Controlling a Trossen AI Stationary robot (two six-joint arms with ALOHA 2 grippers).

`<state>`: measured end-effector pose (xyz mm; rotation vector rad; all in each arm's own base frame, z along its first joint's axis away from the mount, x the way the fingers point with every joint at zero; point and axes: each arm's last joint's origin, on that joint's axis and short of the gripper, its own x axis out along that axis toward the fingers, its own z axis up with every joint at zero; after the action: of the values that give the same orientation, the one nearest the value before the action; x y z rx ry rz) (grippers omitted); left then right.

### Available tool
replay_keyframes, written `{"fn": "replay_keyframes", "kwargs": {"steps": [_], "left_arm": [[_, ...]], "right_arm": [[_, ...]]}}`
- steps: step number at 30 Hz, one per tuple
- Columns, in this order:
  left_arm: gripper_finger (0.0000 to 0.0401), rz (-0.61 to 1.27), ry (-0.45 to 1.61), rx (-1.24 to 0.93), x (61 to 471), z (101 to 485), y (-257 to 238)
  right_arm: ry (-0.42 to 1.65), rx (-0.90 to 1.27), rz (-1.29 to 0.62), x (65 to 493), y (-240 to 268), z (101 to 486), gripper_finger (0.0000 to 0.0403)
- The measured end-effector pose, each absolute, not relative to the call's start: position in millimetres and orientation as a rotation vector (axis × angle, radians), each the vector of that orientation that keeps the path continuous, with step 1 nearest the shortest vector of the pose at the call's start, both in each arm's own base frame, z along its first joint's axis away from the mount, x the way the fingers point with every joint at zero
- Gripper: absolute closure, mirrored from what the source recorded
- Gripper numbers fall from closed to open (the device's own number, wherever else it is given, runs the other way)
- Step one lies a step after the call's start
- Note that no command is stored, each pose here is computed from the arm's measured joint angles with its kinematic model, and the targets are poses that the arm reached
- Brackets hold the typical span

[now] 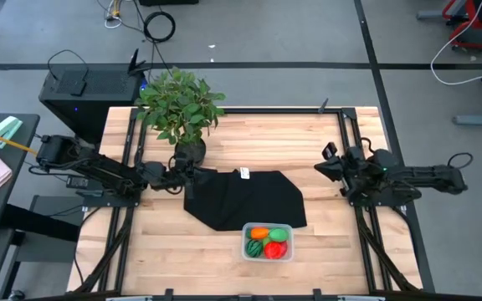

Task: Pick and placing Produce into tupperware
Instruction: Return to Home Position

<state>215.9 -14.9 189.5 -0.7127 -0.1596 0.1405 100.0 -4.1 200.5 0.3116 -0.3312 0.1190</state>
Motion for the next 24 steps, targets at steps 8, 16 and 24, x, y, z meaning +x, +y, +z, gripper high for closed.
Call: {"fn": "replay_keyframes", "kwargs": {"steps": [8,16,24], "left_arm": [[0.0382,0.118,-0.151,-0.704,216.0,189.5,-15.6],[0.0395,0.117,-0.149,-0.701,216.0,189.4,-15.7],[0.0379,0.116,-0.149,-0.701,216.1,189.5,-15.8]], "right_arm": [[-0.094,0.031,0.032,108.8,0.2,177.2,0.0403],[0.006,0.012,0.013,111.2,-0.4,167.7,0.0403],[0.042,-0.062,0.074,111.0,1.3,164.1,0.0403]]}}
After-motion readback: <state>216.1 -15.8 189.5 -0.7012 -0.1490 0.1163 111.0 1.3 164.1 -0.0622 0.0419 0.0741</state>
